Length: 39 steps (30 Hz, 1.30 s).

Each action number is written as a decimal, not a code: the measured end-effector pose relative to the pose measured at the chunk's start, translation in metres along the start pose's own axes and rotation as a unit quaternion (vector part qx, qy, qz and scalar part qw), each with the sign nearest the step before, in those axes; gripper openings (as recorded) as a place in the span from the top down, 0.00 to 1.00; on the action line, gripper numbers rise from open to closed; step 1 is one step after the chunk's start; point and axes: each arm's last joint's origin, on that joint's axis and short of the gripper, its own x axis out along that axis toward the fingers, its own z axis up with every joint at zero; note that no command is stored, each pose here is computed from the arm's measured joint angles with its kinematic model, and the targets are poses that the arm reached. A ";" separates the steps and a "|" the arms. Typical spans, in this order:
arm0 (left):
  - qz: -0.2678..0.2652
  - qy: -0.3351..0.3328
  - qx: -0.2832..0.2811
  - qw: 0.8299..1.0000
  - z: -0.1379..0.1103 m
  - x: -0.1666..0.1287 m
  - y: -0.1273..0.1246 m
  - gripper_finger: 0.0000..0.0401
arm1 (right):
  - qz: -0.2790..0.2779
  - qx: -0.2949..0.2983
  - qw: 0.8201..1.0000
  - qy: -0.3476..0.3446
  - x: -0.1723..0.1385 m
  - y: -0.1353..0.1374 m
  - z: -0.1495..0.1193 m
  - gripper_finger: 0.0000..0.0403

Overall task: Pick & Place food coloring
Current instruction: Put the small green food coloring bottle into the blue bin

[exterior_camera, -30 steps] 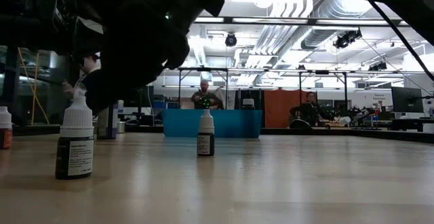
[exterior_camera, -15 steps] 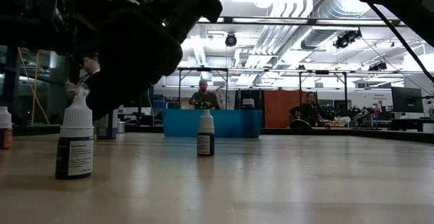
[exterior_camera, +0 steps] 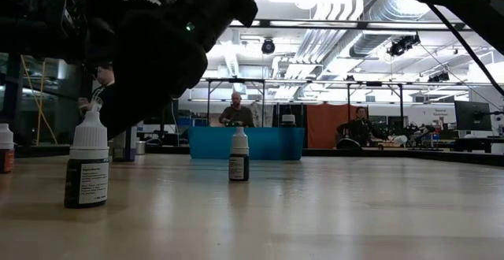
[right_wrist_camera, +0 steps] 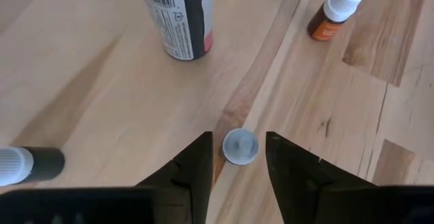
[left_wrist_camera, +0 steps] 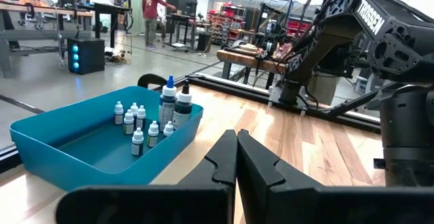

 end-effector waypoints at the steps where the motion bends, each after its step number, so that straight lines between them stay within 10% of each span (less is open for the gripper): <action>1: 0.000 0.000 0.000 1.000 0.000 0.000 0.000 1.00 | 0.000 0.000 1.000 0.000 0.000 0.000 0.000 0.70; 24: 0.000 0.000 0.000 1.000 0.000 0.000 0.000 1.00 | -0.003 0.035 0.999 -0.012 -0.002 -0.004 0.002 0.88; 39: 0.000 0.000 0.000 1.000 0.000 0.000 0.000 1.00 | -0.074 0.082 0.993 -0.028 -0.077 -0.036 0.038 0.87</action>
